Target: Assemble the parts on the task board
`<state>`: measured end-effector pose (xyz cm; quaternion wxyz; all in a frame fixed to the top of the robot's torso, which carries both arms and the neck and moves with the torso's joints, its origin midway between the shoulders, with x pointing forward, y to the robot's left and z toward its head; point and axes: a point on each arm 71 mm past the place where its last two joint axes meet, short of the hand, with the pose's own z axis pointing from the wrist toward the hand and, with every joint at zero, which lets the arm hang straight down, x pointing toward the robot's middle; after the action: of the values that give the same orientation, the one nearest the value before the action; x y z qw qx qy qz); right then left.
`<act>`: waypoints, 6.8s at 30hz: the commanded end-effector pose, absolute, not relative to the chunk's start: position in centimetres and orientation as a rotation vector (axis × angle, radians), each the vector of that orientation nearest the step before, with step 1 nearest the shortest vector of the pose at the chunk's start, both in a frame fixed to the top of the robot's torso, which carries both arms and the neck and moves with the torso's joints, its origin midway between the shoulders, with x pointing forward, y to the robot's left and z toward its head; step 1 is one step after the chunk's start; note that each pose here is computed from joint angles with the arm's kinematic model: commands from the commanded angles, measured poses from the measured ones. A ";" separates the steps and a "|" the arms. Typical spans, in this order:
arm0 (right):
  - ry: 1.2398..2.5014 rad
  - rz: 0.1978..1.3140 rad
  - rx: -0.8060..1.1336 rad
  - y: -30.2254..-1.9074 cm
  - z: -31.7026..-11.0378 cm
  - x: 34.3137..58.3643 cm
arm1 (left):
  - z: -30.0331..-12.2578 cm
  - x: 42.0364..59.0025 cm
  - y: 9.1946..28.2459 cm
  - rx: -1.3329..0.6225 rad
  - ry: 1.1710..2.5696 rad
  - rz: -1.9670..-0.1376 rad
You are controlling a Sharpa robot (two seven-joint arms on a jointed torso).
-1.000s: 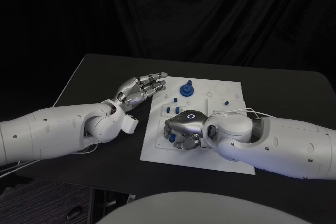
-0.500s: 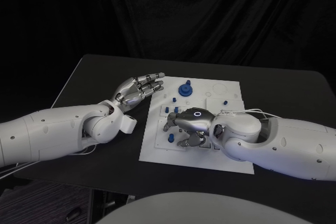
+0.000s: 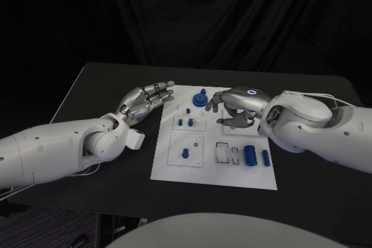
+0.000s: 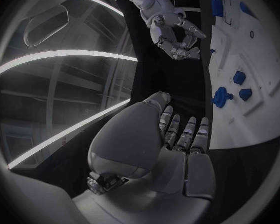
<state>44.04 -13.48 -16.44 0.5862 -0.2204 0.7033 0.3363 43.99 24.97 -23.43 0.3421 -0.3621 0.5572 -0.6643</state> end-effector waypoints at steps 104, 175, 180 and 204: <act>1.591 0.664 -0.423 -17.2 -17.6 45.8 | -22.9 43.7 25.0 -0.887 1.319 -1.824; 1.791 0.880 -0.602 -7.0 -24.2 41.3 | -23.8 43.5 24.5 -0.904 1.344 -1.842; 1.788 0.878 -0.597 -7.1 -24.2 41.3 | -23.9 43.5 24.5 -0.906 1.346 -1.841; 1.709 0.902 -0.600 -7.3 -23.3 40.9 | -24.0 43.5 24.6 -0.911 1.354 -1.839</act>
<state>40.99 -7.41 -23.65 0.5163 -0.2457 0.7289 0.3765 43.64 24.57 -24.88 0.3201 -0.3687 0.5627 -0.6671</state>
